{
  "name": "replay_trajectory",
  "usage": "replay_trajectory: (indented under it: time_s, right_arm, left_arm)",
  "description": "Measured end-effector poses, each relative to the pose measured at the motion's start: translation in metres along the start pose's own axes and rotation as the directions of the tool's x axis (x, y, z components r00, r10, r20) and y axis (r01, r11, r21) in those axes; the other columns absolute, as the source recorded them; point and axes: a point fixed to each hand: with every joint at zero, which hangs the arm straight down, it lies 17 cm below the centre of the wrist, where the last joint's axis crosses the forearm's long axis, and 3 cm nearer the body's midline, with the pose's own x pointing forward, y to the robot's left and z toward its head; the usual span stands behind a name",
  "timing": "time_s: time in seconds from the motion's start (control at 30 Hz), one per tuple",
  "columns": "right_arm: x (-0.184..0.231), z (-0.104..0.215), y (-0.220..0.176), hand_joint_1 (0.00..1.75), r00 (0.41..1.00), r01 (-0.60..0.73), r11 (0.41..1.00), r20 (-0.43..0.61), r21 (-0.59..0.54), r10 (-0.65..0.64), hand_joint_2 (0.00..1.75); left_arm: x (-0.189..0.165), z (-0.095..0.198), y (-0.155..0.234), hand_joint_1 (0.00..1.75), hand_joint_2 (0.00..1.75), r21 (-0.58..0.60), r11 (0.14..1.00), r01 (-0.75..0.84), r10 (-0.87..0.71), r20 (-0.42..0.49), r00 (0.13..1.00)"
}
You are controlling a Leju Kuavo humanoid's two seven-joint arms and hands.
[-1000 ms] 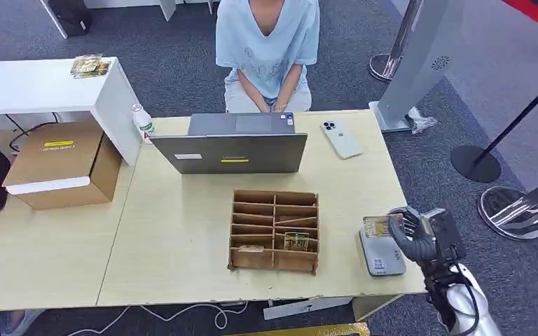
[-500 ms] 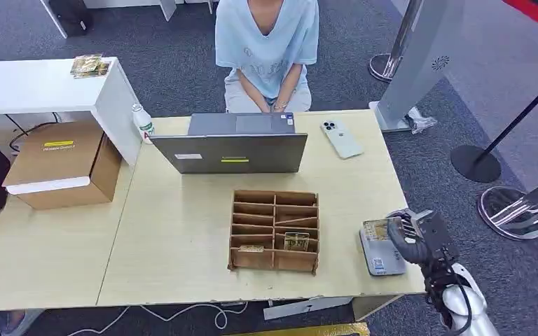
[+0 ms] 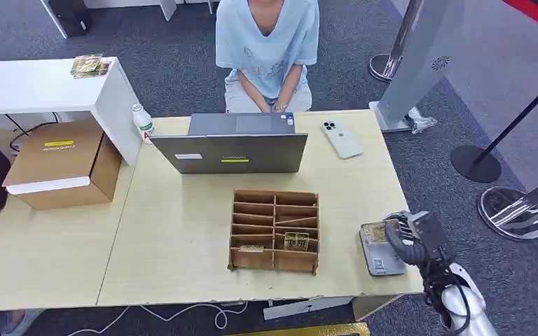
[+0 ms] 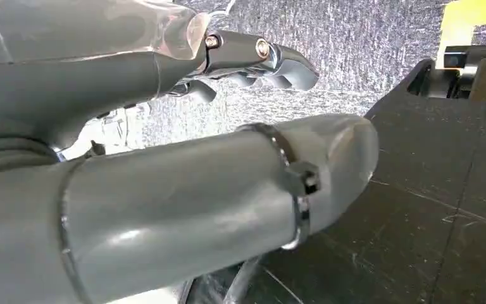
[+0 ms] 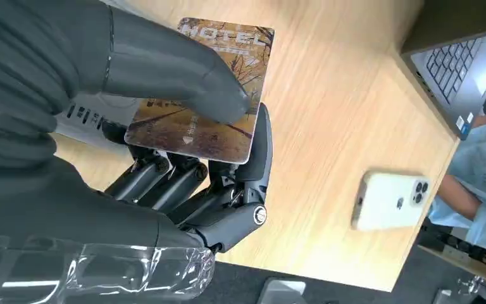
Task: Pass the card to the sensor for recognition and then transmit it.
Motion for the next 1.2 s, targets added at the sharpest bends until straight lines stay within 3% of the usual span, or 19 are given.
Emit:
replay_trajectory:
  time_s: [0.57,0.87,1.2]
  right_arm:
    - [-0.017,0.011,0.013,1.75,0.999,-0.007,0.998,-0.051,0.066,0.01,1.75]
    - [-0.019,0.002,0.003,1.75,0.993,-0.098,0.994,-0.063,0.039,0.101,1.75]
    - [-0.02,-0.004,-0.001,1.75,0.992,-0.104,0.994,-0.07,0.031,0.105,1.75]
  left_arm:
    - [0.0,0.0,0.0,0.0,0.0,0.0,1.0,0.0,0.0,0.0,1.0]
    - [0.0,0.0,-0.001,0.0,0.0,-0.001,1.0,0.0,0.0,-0.003,1.0]
    - [-0.002,0.0,-0.003,0.0,0.0,-0.004,1.0,0.0,0.0,-0.009,1.0]
